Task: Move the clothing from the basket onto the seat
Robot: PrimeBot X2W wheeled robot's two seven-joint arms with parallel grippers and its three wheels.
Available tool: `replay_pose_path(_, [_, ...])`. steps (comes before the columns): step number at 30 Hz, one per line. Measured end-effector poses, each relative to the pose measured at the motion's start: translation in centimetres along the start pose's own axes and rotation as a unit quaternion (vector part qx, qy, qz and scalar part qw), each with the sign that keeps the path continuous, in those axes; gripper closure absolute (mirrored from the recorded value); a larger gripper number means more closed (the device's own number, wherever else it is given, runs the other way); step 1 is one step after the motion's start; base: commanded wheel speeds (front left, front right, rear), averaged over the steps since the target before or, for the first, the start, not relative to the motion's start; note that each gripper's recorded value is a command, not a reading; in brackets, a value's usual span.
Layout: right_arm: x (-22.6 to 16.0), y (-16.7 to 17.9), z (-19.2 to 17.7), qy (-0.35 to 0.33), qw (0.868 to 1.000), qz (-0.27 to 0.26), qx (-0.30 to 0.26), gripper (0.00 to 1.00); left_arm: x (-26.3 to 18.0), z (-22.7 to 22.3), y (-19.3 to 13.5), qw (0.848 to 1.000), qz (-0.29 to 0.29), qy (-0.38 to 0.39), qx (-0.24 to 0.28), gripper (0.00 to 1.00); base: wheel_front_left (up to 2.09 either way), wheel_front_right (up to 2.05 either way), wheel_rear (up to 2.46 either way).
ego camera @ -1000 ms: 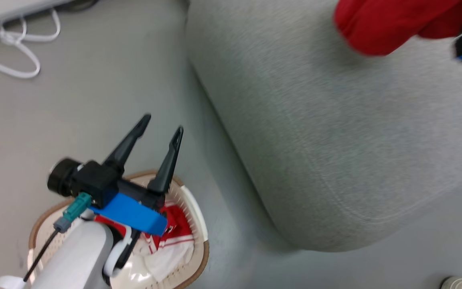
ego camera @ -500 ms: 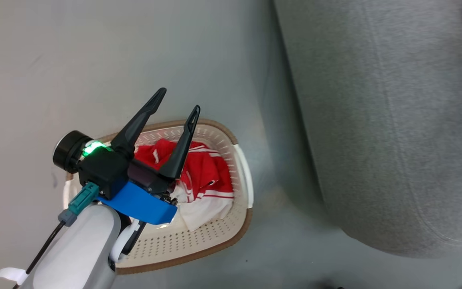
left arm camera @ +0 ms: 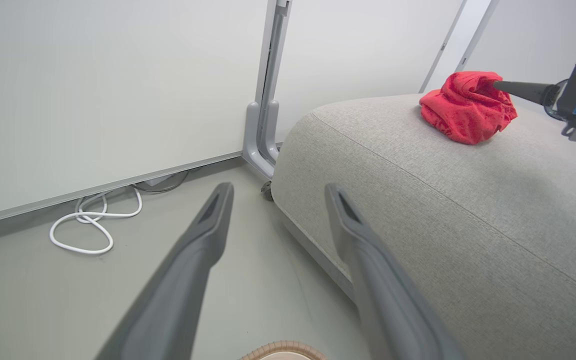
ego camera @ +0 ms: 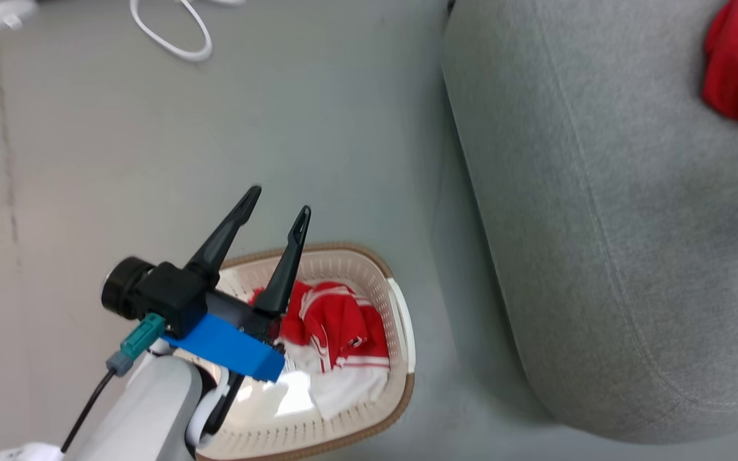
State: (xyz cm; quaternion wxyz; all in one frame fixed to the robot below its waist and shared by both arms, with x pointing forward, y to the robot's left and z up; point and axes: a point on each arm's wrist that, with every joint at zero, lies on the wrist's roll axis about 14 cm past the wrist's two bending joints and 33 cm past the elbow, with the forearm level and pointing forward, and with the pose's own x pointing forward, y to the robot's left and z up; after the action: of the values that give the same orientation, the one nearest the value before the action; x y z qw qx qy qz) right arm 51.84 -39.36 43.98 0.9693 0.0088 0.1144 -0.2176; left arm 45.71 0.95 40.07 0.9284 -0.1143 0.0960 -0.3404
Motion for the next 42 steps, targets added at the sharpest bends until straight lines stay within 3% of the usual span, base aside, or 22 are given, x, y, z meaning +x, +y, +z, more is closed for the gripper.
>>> replay_pose_path(10, [-8.1,4.9,3.0,-0.073,0.993,0.095,0.013,0.00,-6.3,4.9,-0.2,0.995,0.090,-0.047,0.013,0.00,0.00,0.00,0.00])
replay_pose_path(23, [-20.0,12.2,1.4,-0.114,0.966,0.228,0.036,0.00,-15.9,5.7,2.1,0.971,0.226,-0.083,0.006,0.00,0.00,0.00,0.00])
replay_pose_path(34, [-23.9,15.1,-0.1,-0.086,0.954,0.286,0.021,0.00,-21.7,4.5,4.2,0.945,0.314,-0.094,-0.013,0.00,0.00,0.00,0.00])
replay_pose_path(42, [-24.9,16.1,-0.1,-0.078,0.949,0.305,0.022,0.00,-23.0,4.4,4.4,0.938,0.332,-0.099,-0.014,0.00,0.00,0.00,0.00])
